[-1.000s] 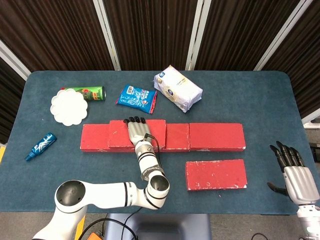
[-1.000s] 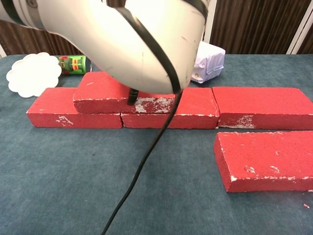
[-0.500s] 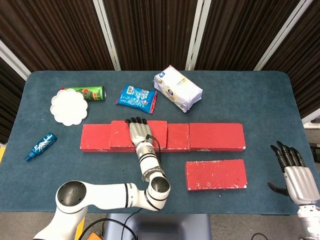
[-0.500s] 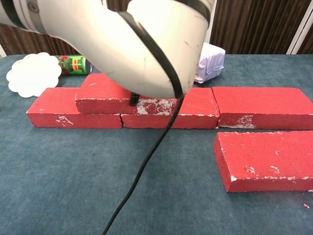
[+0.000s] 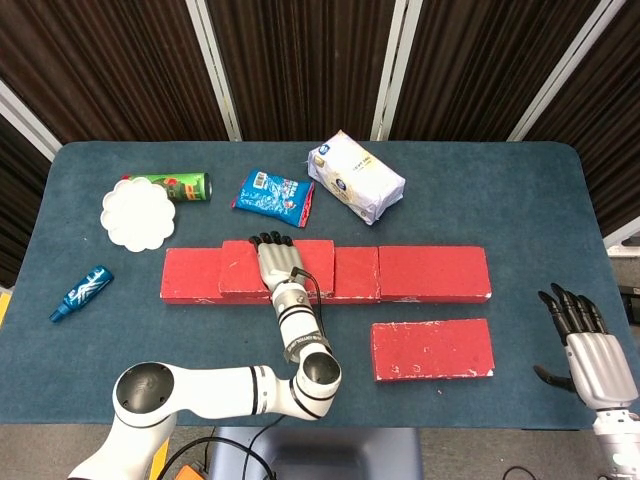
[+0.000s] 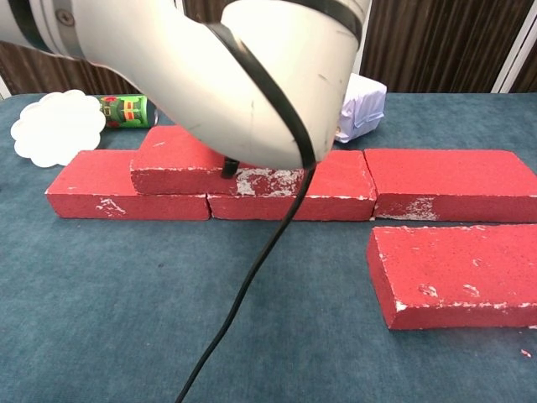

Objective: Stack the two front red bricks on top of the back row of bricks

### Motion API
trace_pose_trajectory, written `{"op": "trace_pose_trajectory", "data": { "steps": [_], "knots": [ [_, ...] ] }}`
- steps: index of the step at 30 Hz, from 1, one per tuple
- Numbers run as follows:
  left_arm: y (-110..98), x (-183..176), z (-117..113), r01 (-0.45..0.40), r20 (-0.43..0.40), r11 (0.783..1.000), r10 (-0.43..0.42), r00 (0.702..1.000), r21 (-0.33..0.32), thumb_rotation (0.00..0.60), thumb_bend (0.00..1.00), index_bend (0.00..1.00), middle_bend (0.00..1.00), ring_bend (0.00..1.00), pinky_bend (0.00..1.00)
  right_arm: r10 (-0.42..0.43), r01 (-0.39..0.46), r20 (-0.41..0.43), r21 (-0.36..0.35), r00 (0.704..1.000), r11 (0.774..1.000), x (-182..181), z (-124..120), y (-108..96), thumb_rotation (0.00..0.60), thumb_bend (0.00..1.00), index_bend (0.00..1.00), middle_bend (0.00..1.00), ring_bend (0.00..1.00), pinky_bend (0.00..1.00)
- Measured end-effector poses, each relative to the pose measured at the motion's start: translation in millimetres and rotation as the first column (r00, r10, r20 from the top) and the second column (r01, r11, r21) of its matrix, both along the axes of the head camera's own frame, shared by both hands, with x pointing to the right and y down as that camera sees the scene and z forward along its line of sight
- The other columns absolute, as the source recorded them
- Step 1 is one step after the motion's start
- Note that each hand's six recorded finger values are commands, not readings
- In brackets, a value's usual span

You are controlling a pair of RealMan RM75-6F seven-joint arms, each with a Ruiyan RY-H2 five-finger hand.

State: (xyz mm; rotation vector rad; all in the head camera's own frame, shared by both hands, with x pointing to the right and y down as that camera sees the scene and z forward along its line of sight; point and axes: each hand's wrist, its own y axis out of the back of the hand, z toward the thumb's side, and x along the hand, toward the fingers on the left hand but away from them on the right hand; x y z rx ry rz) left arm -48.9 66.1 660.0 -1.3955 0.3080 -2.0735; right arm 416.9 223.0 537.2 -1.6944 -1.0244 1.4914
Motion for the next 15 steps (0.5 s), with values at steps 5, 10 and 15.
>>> {"op": "trace_pose_trajectory", "data": {
  "steps": [5, 10, 15],
  "knots": [
    [2.2, -2.4, -1.3, -0.001, 0.017, 1.000, 0.001, 1.000, -0.012, 0.600, 0.20, 0.00, 0.00, 0.00, 0.12, 0.001, -0.001, 0.010, -0.002, 1.000, 1.000, -0.5, -0.9, 0.0, 0.600, 0.00, 0.19, 0.00, 0.02, 0.00],
    [0.2, -0.2, -7.0, -0.004, 0.001, 1.000, 0.004, 1.000, 0.003, 0.600, 0.19, 0.00, 0.00, 0.00, 0.12, 0.004, -0.004, 0.010, 0.003, 1.000, 1.000, 0.6, -1.5, -0.4, 0.600, 0.00, 0.19, 0.00, 0.02, 0.00],
    [-4.6, 1.7, -22.3, 0.000, -0.030, 1.000, 0.001, 1.000, 0.025, 0.600, 0.19, 0.00, 0.00, 0.00, 0.12, 0.004, -0.004, 0.012, 0.006, 1.000, 1.000, 0.6, -1.5, -0.5, 0.600, 0.00, 0.19, 0.00, 0.02, 0.00]
  ]
}}
